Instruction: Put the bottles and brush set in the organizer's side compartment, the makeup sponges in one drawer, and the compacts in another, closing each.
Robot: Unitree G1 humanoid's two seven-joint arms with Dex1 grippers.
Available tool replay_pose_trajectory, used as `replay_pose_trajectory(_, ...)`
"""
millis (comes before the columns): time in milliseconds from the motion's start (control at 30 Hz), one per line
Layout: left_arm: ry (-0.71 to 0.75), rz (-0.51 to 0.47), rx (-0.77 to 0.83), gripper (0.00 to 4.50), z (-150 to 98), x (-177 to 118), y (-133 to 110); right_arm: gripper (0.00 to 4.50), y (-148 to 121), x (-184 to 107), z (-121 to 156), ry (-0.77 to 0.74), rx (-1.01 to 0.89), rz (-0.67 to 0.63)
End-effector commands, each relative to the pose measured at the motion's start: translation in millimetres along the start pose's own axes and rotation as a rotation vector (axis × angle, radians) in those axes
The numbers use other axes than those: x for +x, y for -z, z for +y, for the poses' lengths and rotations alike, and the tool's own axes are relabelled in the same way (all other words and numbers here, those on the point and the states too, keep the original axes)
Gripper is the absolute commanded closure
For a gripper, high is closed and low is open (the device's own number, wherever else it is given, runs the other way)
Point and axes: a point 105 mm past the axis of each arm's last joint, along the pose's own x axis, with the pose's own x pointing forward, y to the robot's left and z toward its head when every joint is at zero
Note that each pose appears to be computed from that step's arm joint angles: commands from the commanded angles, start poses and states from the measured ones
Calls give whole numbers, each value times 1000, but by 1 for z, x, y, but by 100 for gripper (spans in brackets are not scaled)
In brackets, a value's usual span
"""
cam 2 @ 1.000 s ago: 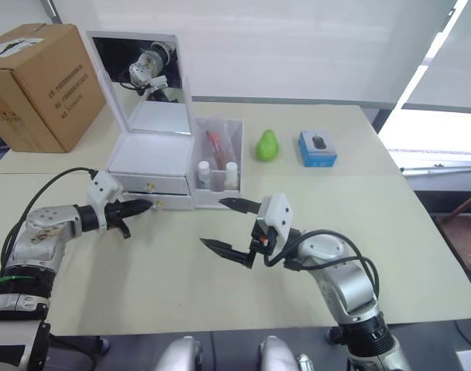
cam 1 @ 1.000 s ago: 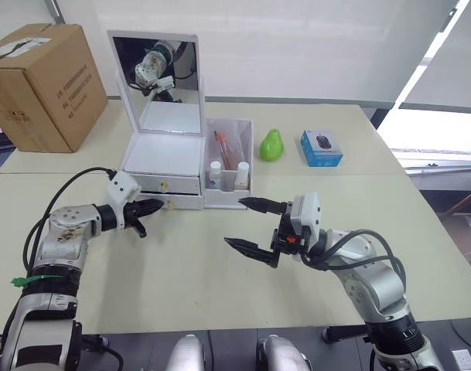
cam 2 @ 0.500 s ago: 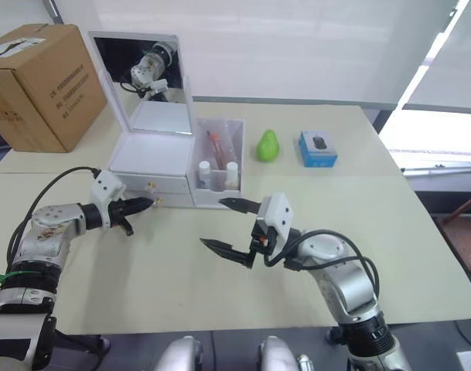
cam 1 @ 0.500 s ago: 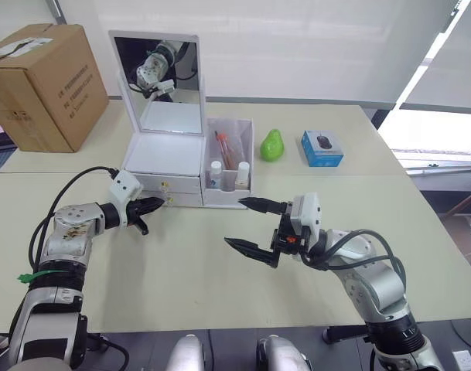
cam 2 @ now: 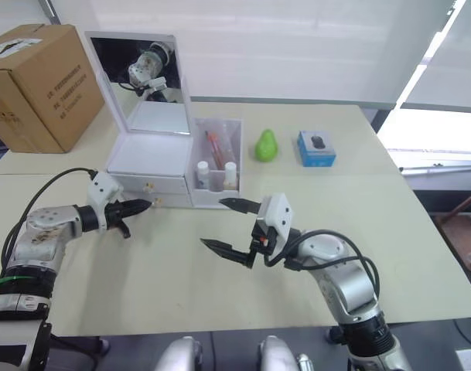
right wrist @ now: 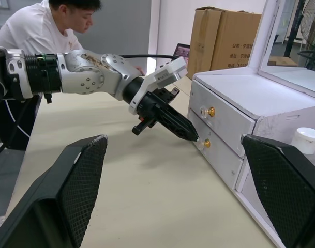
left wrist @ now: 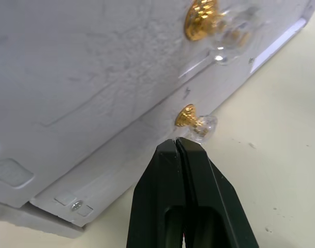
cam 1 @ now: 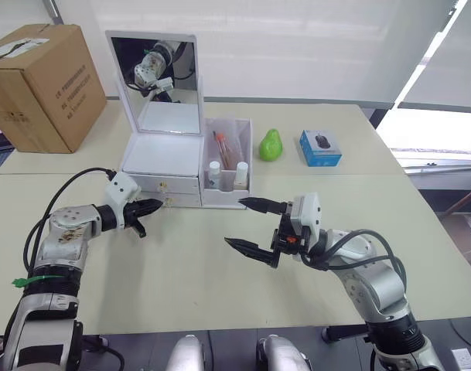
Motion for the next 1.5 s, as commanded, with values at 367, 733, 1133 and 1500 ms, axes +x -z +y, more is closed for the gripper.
replay_pose_trajectory(367, -149, -26, -78, 257, 21, -167, -25, 0, -21, -94, -48, 254, -100, 154)
replay_pose_trajectory(733, -432, 129, -143, 1, 37, -245, 34, 0, -7, -228, -74, 581, -82, 384)
replay_pose_trajectory(1133, -435, 67, -148, 1, 42, -231, 28, 0, 2, -246, -81, 631, -73, 396)
replay_pose_trajectory(1500, -425, 63, -155, 1, 44, -225, 27, 0, 1, -240, -81, 628, -76, 387)
